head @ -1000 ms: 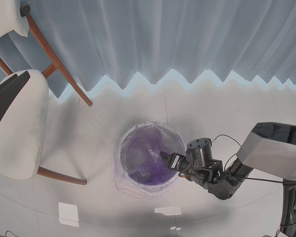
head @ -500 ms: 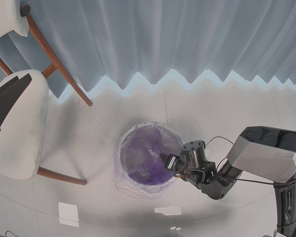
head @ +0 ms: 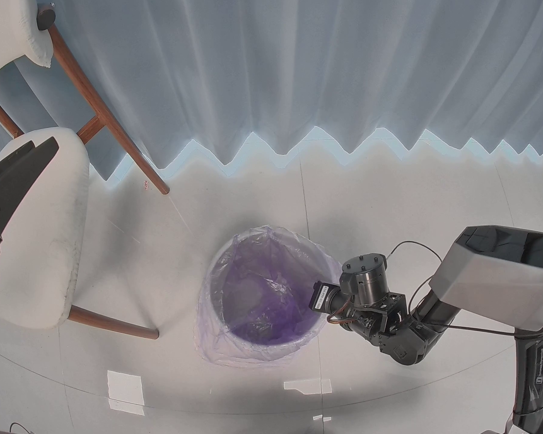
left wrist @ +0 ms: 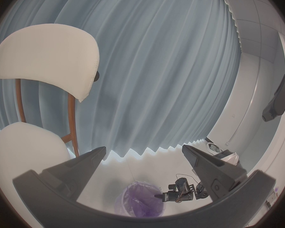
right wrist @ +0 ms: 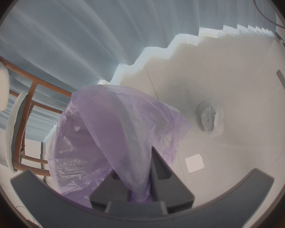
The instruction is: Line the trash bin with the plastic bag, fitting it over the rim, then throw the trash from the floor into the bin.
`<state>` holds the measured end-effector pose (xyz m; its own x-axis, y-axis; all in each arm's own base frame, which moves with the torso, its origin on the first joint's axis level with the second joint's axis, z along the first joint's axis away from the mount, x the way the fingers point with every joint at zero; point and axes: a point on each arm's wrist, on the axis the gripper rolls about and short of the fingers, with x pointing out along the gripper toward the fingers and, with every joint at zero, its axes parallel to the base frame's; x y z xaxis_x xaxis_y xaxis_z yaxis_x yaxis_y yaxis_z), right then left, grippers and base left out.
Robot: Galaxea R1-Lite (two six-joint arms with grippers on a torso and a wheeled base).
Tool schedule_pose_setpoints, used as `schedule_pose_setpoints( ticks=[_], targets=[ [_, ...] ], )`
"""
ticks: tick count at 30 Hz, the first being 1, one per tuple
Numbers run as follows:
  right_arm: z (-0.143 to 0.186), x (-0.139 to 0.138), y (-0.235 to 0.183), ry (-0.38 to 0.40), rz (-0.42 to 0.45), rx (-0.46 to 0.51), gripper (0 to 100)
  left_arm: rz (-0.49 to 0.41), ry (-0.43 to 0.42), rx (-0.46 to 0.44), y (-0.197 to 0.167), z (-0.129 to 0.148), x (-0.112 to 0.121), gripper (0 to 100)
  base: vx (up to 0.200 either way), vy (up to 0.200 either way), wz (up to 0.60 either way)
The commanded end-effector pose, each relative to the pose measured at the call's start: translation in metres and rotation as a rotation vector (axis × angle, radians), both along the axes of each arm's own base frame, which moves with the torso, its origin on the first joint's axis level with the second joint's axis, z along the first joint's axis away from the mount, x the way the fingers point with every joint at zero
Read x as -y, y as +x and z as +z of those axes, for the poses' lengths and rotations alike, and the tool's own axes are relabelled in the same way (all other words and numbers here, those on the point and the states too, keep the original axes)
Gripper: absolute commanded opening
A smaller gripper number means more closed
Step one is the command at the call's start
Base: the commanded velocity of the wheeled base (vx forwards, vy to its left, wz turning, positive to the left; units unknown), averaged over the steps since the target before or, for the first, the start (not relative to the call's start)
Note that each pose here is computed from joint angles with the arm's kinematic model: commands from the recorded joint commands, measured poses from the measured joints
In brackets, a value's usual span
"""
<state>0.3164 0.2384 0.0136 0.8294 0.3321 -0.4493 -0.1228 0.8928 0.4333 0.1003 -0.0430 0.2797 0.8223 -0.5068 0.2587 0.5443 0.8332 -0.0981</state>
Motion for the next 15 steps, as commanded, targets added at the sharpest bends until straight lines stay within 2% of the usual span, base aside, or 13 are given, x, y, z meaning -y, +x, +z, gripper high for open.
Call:
schedule_pose_setpoints(
  ticks=[1, 2, 3, 4, 8, 9, 10, 11, 15],
  targets=[
    [0.020, 0.004, -0.002, 0.019, 0.004, 0.038, 0, 0.000, 0.000, -0.002, 0.000, 0.000, 0.000, 100, 0.000, 0.000, 0.00],
    [0.020, 0.004, -0.002, 0.019, 0.004, 0.038, 0, 0.000, 0.000, -0.002, 0.000, 0.000, 0.000, 100, 0.000, 0.000, 0.00],
    [0.032, 0.010, -0.005, -0.051, 0.040, 0.092, 0, 0.000, 0.000, -0.001, 0.000, 0.000, 0.000, 100, 0.000, 0.000, 0.00],
    [0.033, 0.011, -0.006, -0.075, 0.052, 0.101, 0, -0.003, 0.001, 0.000, 0.000, 0.000, 0.000, 100, 0.000, 0.000, 0.00],
    [0.031, 0.021, -0.004, -0.157, 0.076, 0.154, 0, -0.004, 0.001, -0.006, 0.000, -0.001, 0.000, 100, 0.000, 0.000, 0.00],
    [0.025, 0.026, -0.002, -0.205, 0.105, 0.207, 0, -0.005, 0.005, -0.010, 0.000, -0.002, 0.000, 100, 0.000, 0.000, 0.00],
    [0.025, 0.026, -0.002, -0.205, 0.105, 0.207, 0, -0.005, 0.005, -0.010, 0.000, -0.002, 0.000, 100, 0.000, 0.000, 0.00],
    [0.014, 0.030, -0.003, -0.246, 0.182, 0.255, 0, -0.006, 0.008, -0.019, 0.000, -0.003, 0.000, 100, 0.000, 0.000, 0.00],
    [-0.001, 0.033, -0.009, -0.280, 0.321, 0.353, 0, -0.008, 0.009, -0.020, -0.001, -0.003, 0.000, 100, 0.000, 0.000, 0.00]
  ],
)
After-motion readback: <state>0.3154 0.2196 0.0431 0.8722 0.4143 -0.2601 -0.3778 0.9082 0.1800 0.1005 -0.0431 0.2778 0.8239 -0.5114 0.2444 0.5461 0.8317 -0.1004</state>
